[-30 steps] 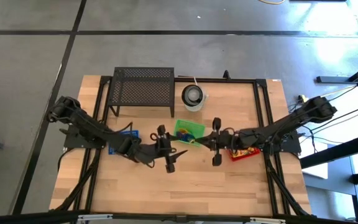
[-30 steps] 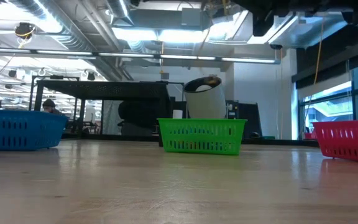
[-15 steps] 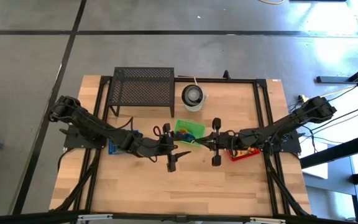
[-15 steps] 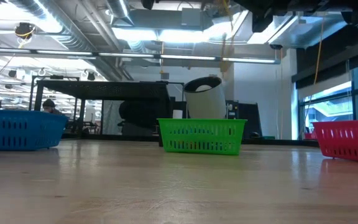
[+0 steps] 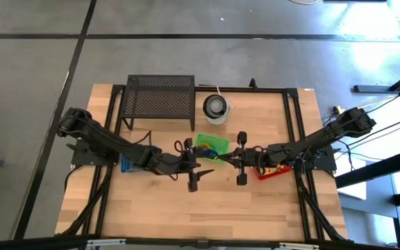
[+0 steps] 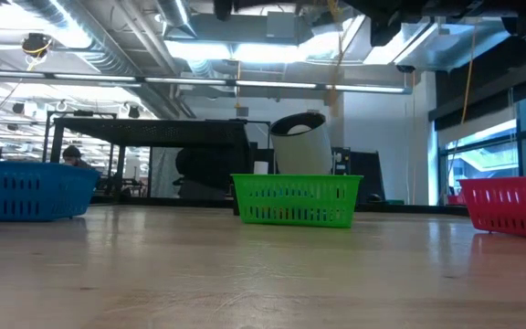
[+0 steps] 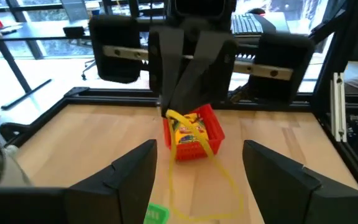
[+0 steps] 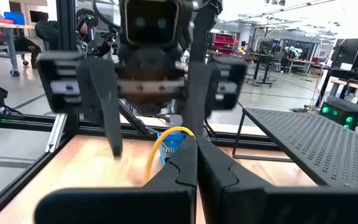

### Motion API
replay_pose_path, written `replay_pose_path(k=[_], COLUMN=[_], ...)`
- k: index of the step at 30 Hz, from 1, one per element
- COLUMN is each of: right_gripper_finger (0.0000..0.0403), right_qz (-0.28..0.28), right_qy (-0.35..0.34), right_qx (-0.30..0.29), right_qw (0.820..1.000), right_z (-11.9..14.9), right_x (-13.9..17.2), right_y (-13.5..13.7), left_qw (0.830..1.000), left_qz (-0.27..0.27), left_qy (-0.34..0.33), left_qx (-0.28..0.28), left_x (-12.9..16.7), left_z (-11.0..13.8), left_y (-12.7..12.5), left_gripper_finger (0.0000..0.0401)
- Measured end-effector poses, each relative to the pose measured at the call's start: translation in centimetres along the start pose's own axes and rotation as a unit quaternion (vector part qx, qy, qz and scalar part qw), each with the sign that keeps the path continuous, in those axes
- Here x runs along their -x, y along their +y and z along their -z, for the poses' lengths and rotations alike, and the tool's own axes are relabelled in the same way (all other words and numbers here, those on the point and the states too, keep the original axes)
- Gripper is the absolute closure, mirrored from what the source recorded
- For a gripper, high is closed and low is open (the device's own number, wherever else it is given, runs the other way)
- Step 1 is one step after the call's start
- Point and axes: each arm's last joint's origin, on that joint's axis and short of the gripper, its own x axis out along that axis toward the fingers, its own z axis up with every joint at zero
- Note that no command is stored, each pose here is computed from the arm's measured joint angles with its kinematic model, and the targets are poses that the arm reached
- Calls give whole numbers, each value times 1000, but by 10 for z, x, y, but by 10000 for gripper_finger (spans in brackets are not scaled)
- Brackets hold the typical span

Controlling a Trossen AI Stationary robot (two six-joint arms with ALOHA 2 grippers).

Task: Pick & Place Office Desk Supplies
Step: Put the yellow rubber band into the blue bin

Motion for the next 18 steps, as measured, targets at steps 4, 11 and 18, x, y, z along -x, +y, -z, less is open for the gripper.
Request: replay_pose_path(k=[4,11,18], right_gripper_finger=[403,403,403], right_qz=[0,-1,-1], right_qy=[0,8,16], right_qx=[2,7,18], right_qw=[1000,1000,1000], right_z=[0,2,3], right_x=[0,0,0], right_y=[0,0,0], left_qw=[1000,999,999], left_qz=[20,37,33], left_qy=[4,-11,-12], left_qx=[-2,-16,-15], left_x=[-16,-29,-28], left_z=[13,22,22], left_y=[-2,-5,-7], left_gripper_finger=[171,183,241])
